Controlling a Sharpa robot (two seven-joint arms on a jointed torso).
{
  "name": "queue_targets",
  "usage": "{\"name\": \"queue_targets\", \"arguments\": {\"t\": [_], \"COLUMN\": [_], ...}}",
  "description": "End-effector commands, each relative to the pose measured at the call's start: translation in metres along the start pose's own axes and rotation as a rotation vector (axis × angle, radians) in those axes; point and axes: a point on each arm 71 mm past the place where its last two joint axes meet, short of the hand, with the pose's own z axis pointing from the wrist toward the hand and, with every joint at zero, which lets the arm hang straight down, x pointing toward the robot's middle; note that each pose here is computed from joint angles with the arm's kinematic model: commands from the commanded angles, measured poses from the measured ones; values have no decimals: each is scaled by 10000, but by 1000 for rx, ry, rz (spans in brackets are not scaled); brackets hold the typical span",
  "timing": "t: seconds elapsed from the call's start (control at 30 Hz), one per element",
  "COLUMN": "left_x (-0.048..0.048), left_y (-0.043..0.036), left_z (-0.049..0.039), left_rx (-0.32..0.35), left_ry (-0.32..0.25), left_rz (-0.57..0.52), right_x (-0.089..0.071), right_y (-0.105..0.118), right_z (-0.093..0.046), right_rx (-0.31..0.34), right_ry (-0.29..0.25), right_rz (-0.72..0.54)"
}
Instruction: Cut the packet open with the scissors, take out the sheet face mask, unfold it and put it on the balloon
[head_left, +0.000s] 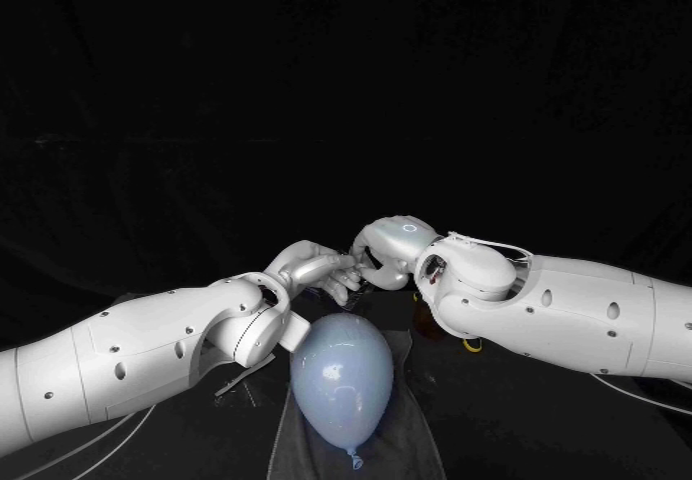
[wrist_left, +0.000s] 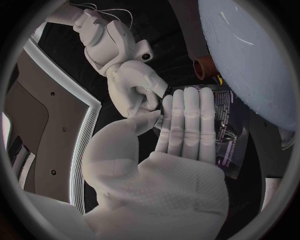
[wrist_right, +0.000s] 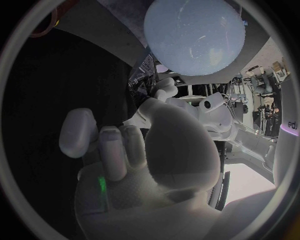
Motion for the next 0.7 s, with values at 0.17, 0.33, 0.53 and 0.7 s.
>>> {"name": "queue_targets", "arguments": {"t": [0.17, 0.33, 0.53, 0.7], "left_x": [65, 66, 65, 66], "left_y": [-143, -147, -152, -155], "left_z": [3, 2, 0, -1], "left_rx": [94, 98, 103, 107], "left_ry": [43, 42, 40, 40], "left_rz": [-11, -11, -13, -20], "right_x": [134, 142, 133, 123], "right_y": [-45, -39, -15, 13], "right_z": [-18, -19, -15, -7], "right_rx": [51, 54, 44, 28], "right_ry": [129, 142, 129, 107], "right_rz": [-21, -56, -120, -150]}}
